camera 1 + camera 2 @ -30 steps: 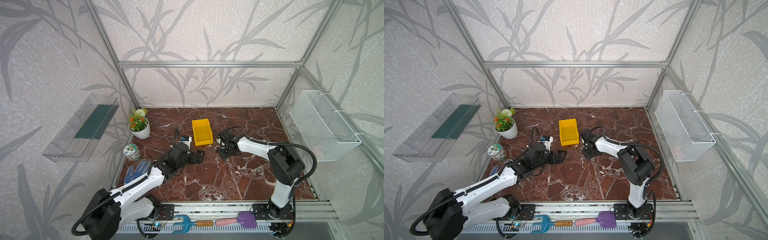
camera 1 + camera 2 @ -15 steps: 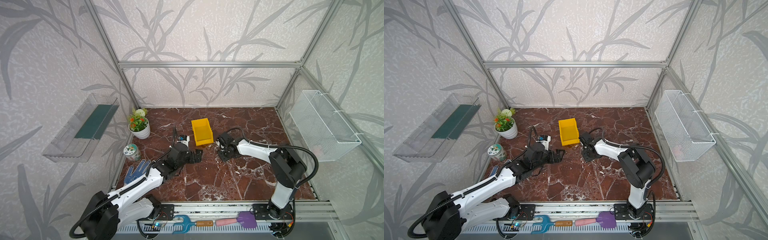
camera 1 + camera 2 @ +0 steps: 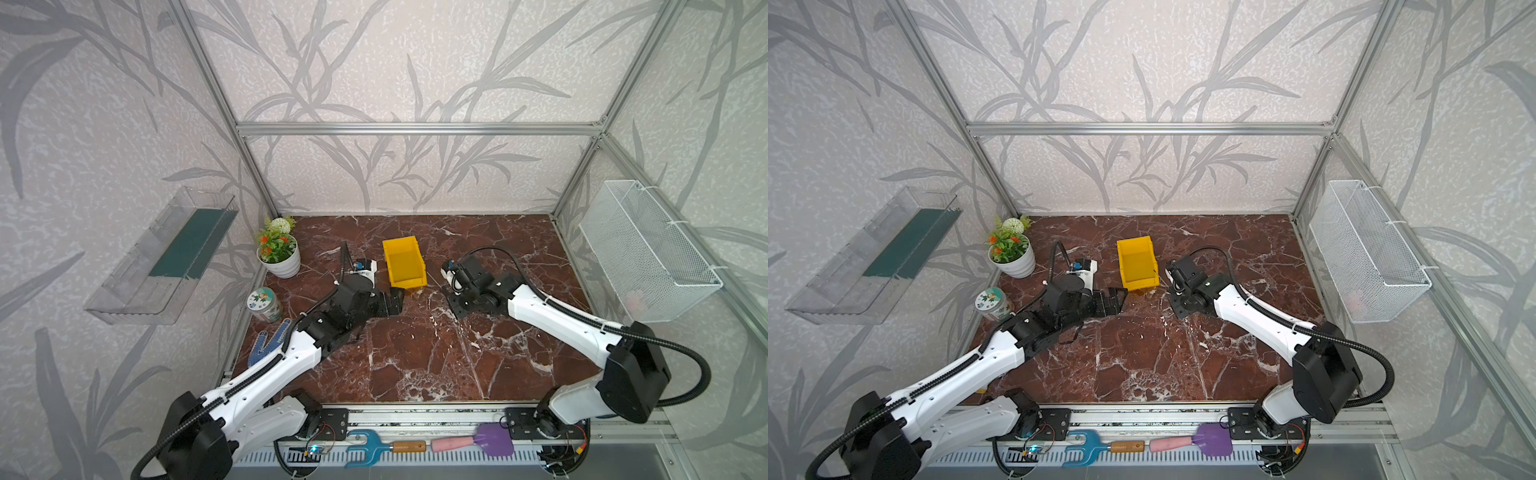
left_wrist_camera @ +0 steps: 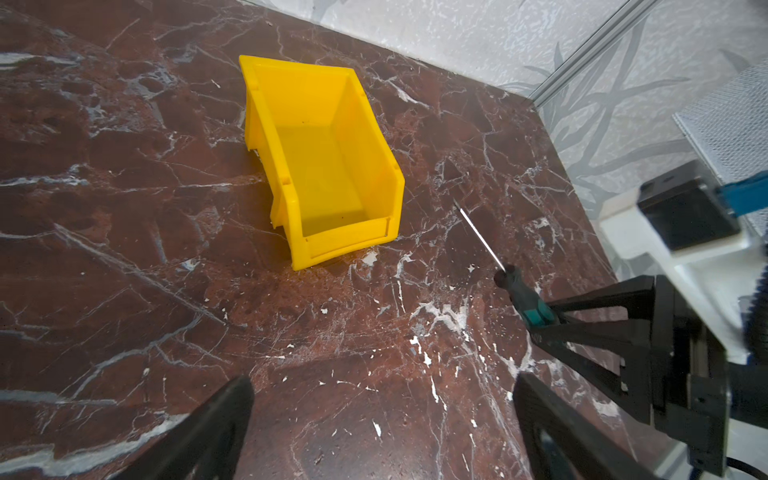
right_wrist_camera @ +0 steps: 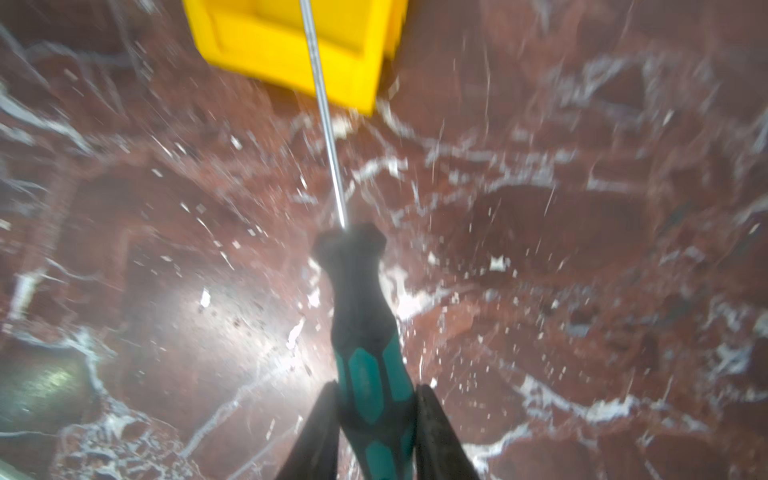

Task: Put the screwdriver in the bin
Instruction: Pick up the screwdriver from the center of the table, then place the screwdriver into the bin.

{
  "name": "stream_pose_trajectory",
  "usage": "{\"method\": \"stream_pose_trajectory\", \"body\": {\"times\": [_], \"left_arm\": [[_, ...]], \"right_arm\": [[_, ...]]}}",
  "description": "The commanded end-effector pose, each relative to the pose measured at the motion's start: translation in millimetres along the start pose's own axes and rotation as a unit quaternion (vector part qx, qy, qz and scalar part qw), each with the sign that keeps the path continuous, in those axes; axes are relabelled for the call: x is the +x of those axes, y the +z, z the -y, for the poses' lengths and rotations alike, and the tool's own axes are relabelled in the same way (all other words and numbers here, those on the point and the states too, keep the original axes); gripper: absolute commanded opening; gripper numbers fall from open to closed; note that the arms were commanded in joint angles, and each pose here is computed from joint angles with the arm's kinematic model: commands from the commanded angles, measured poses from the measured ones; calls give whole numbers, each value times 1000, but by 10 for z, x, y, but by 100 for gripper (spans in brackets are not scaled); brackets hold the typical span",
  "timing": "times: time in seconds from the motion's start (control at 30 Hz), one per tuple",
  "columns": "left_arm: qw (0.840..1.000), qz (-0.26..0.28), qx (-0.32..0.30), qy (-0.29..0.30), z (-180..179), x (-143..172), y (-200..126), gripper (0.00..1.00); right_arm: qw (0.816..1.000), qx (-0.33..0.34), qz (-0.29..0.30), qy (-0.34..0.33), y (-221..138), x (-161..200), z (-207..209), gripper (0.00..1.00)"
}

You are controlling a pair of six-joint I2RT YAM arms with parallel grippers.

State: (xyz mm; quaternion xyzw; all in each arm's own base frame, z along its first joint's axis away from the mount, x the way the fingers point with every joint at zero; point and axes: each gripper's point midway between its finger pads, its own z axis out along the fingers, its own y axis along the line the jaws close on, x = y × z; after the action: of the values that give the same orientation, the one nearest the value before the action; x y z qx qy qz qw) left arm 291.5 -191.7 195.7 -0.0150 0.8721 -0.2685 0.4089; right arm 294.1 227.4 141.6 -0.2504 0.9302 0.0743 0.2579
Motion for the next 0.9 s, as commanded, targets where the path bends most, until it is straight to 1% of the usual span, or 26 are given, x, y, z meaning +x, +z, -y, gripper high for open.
{"method": "stream_pose_trajectory", "body": {"times": [0.0,0.07,0.17,0.23,0.37,0.47,0.6,0.7,0.87], "left_arm": [[998,-13,30,-55,14,-145,-66,99],[995,-16,48,-87,-28,-223,-72,99],[992,-12,60,-113,-96,-307,-102,99],[990,-8,68,-124,-116,-349,-123,99],[985,-4,85,-151,-158,-380,-110,99],[984,-6,81,-157,-205,-356,-101,99],[984,-6,76,-160,-263,-313,-101,99],[984,-6,70,-162,-313,-283,-87,99],[984,-10,67,-165,-347,-252,-52,99]], "right_arm": [[998,-13,61,-32,-100,-445,-81,0],[996,-17,72,-42,-81,-678,-132,0],[996,-34,71,-46,28,-955,-244,0],[996,-42,66,-41,209,-1090,-307,1],[997,-46,48,-35,541,-1249,-378,0],[998,-41,25,-34,831,-1284,-401,1],[999,-7,-23,-29,1145,-1240,-320,1],[998,25,-60,-23,1307,-1159,-234,1],[995,59,-74,-27,1437,-1097,-123,0]]}}
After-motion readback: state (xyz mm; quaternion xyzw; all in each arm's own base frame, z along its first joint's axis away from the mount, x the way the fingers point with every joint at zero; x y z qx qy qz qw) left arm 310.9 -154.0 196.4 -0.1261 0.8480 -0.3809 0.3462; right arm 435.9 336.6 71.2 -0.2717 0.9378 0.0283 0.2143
